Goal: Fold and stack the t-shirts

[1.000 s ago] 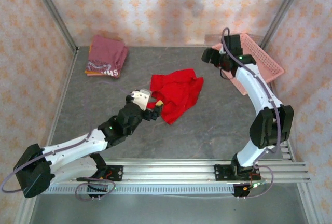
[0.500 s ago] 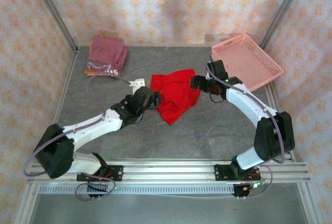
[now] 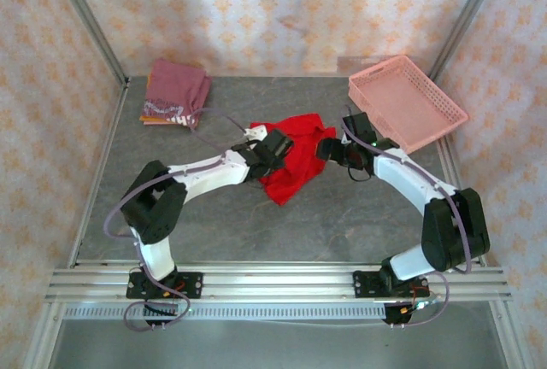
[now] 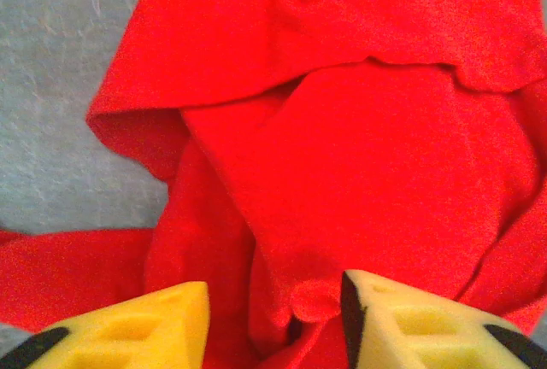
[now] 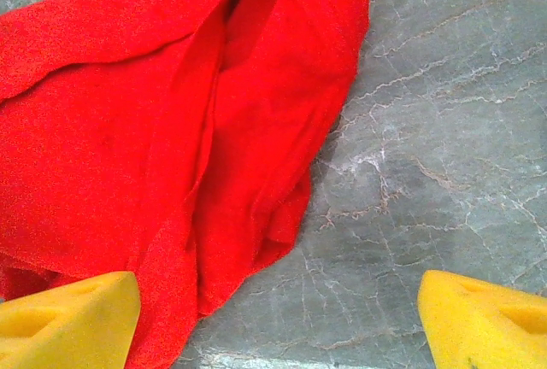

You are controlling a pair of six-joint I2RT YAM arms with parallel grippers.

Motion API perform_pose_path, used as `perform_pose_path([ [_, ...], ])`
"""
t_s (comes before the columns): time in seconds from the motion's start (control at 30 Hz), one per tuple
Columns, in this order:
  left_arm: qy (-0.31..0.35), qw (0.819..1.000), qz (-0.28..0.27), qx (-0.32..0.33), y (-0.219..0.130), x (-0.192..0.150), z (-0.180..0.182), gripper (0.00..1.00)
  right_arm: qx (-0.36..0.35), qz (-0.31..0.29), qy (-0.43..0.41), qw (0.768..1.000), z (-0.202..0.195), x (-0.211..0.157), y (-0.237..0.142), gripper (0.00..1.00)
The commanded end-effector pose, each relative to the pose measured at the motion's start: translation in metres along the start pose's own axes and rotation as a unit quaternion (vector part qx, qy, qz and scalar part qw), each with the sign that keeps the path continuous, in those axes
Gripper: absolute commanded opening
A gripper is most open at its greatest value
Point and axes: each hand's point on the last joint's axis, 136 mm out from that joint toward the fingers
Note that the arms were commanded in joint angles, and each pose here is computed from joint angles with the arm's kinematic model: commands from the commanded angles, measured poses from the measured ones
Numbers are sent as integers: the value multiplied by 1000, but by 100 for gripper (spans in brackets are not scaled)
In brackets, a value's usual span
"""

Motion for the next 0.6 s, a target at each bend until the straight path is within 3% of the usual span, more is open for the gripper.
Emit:
perform_pose_path([
  [0.0,-19,1000,7,7,6,0,-7,39,-15,-20,20,999,-9,4,-3,85],
  [0.2,-14,1000,15,11,26,0,-19,16,-21,-13,44,999,-15,5,7,84],
  [0.27,-13,1000,18,12,29,-1,-20,0,-20,-16,51,998,-16,9,11,84],
  [0.43,-9,1000,10,19,25,1,-13,0,-19,-11,62,998,-16,20,25,84],
  [0.57,-8,999,-22,23,-5,17,1,0,-20,-9,69,997,-15,37,44,81],
])
Point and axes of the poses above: each hand's point on the last joint's axis, 136 mm out from that joint toward the fingers, its own y axis out along the fingers, its own z axis along the line the jaws close on, x = y × z, and after that the axes turned 1 degree about y, right-handed
